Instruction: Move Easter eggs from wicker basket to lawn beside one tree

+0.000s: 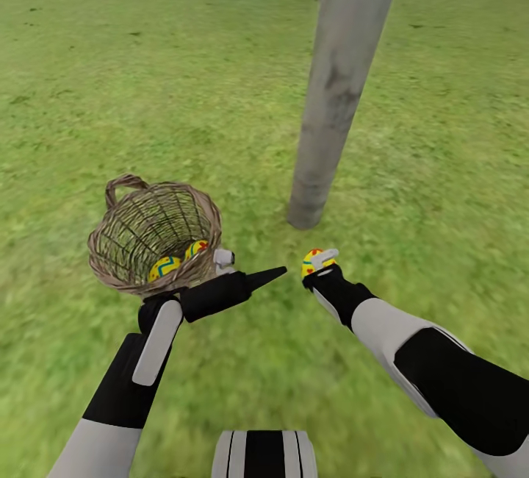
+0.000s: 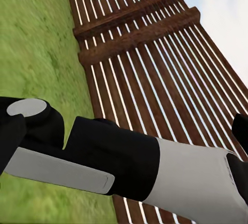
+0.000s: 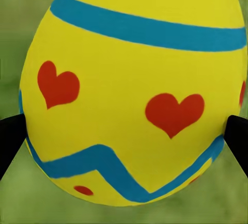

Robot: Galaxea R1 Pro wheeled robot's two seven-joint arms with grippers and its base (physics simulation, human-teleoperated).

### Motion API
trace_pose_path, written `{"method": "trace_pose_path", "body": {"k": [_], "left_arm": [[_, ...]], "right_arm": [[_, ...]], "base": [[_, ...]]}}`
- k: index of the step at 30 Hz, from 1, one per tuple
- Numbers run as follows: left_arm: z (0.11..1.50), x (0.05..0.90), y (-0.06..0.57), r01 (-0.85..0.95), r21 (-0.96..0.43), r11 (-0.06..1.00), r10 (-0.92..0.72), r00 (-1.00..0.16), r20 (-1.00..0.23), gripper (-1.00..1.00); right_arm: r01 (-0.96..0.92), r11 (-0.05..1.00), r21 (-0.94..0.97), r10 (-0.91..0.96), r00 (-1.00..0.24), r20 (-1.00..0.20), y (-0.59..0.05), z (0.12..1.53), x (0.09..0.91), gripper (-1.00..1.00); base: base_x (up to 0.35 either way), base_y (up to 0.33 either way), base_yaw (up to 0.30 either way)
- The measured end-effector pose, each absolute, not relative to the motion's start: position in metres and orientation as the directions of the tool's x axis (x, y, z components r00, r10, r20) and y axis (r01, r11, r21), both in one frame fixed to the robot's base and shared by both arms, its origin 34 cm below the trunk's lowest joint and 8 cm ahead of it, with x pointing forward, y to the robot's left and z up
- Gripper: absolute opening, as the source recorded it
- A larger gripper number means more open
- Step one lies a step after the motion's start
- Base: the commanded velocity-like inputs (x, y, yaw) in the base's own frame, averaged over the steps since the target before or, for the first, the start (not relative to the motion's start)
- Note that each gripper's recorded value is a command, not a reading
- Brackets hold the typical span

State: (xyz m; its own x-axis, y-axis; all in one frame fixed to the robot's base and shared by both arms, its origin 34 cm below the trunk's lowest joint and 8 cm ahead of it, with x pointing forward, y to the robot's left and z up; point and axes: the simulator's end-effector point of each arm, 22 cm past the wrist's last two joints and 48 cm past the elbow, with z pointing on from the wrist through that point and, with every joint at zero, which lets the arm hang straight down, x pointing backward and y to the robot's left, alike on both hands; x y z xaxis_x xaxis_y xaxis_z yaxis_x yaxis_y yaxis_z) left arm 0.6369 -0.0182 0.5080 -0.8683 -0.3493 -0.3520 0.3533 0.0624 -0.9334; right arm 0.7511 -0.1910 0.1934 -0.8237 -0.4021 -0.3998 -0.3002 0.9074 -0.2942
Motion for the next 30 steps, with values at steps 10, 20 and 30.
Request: {"method": "trace_pose_path", "body": {"k": [10, 20, 30], "left_arm": [[0.484, 0.637, -0.018, 0.315, -0.947, 0.063, -0.349, -0.882, -0.317, 1.0], [0.46, 0.636, -0.018, 0.275, -0.959, 0.063, -0.349, -0.894, -0.28, 1.0], [0.437, 0.634, -0.018, 0.235, -0.97, 0.062, -0.349, -0.905, -0.242, 1.0]], "right_arm": [[-0.304, 0.913, -0.272, -0.398, -0.809, -0.432, -0.177, 0.178, 0.757, -1.0], [-0.315, 0.913, -0.258, -0.398, -0.827, -0.398, -0.177, 0.15, 0.743, -1.0], [-0.334, 0.907, -0.255, -0.411, -0.834, -0.368, -0.178, 0.123, 0.73, -1.0]], "base": [[0.0, 0.0, 0.0], [0.0, 0.0, 0.0], [0.0, 0.0, 0.0]]}}
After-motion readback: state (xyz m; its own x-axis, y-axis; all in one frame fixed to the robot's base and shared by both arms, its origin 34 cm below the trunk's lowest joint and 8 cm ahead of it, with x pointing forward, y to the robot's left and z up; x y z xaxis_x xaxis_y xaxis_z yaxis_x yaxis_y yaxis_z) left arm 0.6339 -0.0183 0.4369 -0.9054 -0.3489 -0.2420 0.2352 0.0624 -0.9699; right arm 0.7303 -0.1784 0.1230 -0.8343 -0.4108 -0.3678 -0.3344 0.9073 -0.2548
